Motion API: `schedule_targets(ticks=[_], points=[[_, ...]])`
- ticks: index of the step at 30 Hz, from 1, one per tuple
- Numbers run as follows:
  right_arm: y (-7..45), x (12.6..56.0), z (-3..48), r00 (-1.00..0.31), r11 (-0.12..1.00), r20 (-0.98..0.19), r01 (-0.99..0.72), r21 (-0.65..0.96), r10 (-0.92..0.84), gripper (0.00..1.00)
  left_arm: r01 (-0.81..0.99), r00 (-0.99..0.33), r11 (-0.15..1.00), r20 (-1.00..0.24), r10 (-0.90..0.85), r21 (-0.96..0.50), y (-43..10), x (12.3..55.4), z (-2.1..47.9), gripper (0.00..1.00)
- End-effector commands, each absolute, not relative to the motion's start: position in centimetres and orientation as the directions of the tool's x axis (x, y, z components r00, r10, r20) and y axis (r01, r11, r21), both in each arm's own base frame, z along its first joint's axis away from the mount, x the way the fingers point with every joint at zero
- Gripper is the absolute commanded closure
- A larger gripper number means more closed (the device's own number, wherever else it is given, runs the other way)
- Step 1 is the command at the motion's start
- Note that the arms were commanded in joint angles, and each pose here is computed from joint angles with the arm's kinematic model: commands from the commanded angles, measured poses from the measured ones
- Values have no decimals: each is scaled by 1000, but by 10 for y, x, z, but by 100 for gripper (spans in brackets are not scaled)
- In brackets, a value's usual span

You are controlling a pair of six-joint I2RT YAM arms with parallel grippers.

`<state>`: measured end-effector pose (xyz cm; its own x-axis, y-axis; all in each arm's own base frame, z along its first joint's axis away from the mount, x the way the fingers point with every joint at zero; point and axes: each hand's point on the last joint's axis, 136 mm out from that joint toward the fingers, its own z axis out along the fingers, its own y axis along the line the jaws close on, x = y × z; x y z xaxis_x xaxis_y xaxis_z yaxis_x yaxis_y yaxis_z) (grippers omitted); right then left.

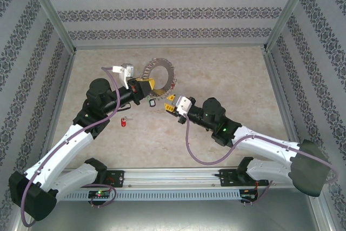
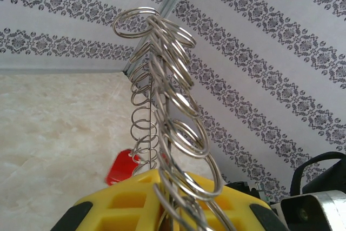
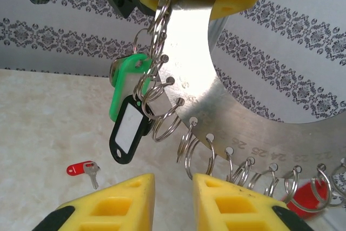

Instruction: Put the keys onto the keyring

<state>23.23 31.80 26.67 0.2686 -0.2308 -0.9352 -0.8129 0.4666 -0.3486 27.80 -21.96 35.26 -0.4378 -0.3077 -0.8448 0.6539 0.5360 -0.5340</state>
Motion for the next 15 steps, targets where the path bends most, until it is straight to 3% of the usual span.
schedule_targets(ticks=[1, 15], points=[[322, 237, 290, 316, 498, -928, -784, -371, -195, 75, 724, -338, 487, -867, -365, -488, -217, 271, 398, 100], [324, 243, 293, 319, 515, -927, -771, -375, -199, 73, 734, -337, 470, -864, -375, -490, -217, 267, 402, 100]])
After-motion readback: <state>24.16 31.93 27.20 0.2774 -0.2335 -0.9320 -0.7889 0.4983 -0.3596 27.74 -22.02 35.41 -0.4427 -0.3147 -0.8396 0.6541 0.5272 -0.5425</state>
